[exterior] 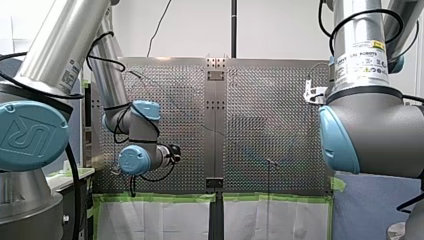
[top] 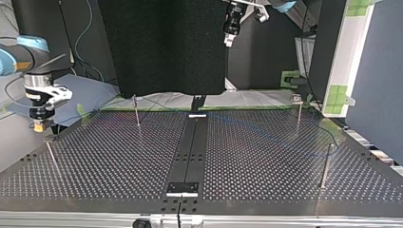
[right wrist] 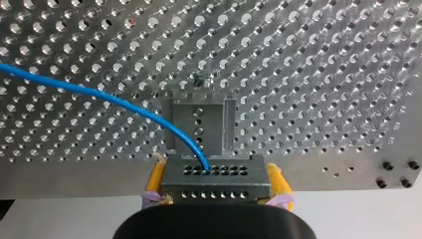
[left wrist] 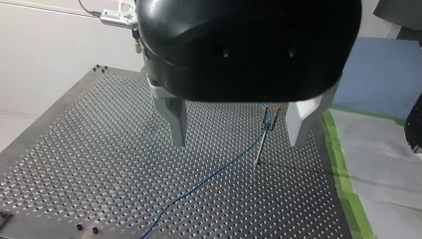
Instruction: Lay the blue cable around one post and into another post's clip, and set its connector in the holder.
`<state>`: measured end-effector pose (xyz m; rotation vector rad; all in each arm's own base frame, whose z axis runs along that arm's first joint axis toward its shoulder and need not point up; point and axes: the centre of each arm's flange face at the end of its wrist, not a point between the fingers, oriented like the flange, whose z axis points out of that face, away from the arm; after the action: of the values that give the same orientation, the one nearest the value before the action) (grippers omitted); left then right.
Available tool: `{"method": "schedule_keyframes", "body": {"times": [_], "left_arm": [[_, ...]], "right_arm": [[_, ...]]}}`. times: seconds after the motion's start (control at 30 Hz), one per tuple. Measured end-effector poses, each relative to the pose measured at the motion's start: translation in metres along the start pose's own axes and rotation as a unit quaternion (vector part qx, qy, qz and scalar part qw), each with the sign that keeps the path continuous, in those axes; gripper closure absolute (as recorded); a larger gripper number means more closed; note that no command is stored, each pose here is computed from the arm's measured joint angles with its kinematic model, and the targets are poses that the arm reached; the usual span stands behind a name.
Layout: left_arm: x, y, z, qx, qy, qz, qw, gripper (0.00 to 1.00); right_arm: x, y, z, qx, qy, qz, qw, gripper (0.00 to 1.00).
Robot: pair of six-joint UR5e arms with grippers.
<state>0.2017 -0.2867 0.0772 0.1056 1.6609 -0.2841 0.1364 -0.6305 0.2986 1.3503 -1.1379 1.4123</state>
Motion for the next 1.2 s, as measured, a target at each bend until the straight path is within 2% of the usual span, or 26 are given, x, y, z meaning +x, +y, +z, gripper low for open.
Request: {"method": "schedule_keyframes", "body": {"times": [0.17, 0.53, 0.93, 1.2], "left_arm": [[0.0, 0.0, 0.0, -0.001, 0.001, 0.0, 1.0, 0.0], [0.0, 0.0, 0.001, -0.002, 0.002, 0.0, 1.0, 0.0], [0.0, -0.001, 0.001, -0.002, 0.002, 0.001, 1.0, 0.0], [0.0, -0.001, 0.003, -0.001, 0.001, 0.0, 1.0, 0.0]], "right_arm": [[-0.007, 0.004, 0.008, 0.006, -0.014, -0.004, 0.9999, 1.0], [-0.011, 0.002, 0.018, 0.032, -0.011, -0.0051, 0.9994, 1.0], [-0.009, 0.003, 0.024, 0.04, -0.009, -0.0047, 0.9991, 1.0], [-0.02, 0.001, 0.035, 0.052, -0.017, -0.0016, 0.9985, 1.0]]}}
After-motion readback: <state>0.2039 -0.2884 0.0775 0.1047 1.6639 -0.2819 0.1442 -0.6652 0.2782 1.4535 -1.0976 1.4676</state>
